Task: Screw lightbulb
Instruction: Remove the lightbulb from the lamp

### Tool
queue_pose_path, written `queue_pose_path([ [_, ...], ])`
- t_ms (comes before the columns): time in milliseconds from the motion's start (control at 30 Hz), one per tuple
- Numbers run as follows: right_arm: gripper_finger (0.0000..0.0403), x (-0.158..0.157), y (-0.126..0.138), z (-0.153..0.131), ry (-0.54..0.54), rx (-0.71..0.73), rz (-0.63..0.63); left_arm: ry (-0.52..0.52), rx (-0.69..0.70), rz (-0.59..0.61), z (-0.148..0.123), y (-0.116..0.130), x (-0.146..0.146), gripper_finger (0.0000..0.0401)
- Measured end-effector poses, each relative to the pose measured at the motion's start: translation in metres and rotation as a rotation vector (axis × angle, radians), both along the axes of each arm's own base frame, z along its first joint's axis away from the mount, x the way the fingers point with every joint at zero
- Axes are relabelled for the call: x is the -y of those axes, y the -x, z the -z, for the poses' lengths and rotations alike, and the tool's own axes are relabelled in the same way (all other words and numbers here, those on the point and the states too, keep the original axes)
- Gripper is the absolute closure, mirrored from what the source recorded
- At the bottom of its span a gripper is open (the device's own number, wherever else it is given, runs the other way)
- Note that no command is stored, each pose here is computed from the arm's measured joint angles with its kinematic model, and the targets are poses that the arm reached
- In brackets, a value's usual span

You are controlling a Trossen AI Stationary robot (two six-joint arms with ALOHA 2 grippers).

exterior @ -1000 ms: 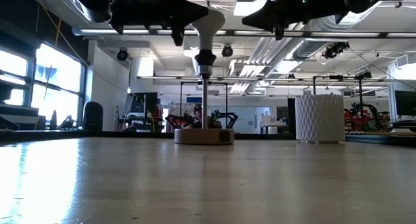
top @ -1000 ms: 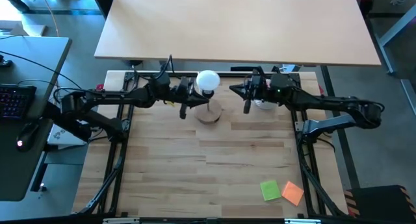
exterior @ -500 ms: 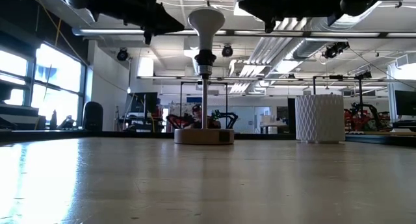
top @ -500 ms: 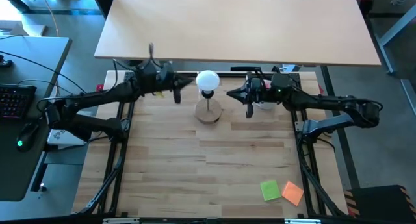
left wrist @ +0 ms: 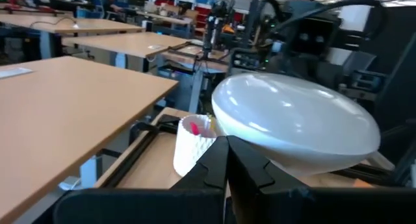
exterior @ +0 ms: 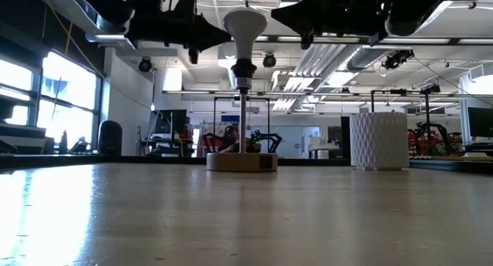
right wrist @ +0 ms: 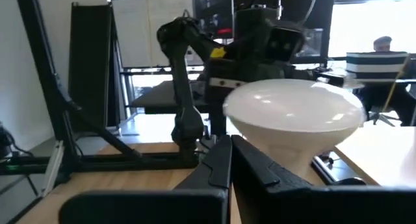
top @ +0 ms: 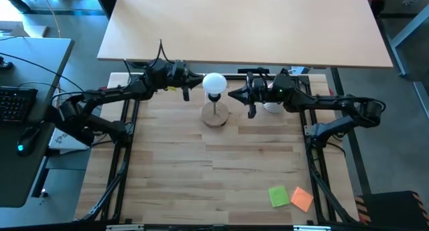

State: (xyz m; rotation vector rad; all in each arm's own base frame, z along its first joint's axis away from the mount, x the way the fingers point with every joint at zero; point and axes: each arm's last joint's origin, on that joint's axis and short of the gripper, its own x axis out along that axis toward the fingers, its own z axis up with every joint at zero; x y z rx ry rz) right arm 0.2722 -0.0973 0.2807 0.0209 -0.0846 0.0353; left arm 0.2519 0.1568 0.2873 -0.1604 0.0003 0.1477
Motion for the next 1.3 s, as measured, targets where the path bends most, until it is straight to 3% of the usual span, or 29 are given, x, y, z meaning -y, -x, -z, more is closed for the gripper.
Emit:
queue_pose_path([
  [367, 0.0403, 0.005, 0.001, -0.002, -0.038, 0.030, -0.033, 0.008, 0.031, 0.098, -0.007, -0.005, 0.017, 0.0401],
  [767, 0.0403, -0.004, -0.006, 0.001, -0.014, 0.039, -0.074, 0.012, 0.026, 0.084, -0.007, -0.005, 0.018, 0.0401],
  [1133, 0.0403, 0.011, -0.007, 0.005, -0.031, 0.063, 0.018, 0.062, -0.006, 0.078, -0.003, -0.007, 0.021, 0.0401],
  [1300, 0.0403, 0.021, -0.003, 0.005, -0.070, 0.066, 0.133, 0.096, -0.068, 0.151, 0.000, -0.005, 0.029, 0.0401],
])
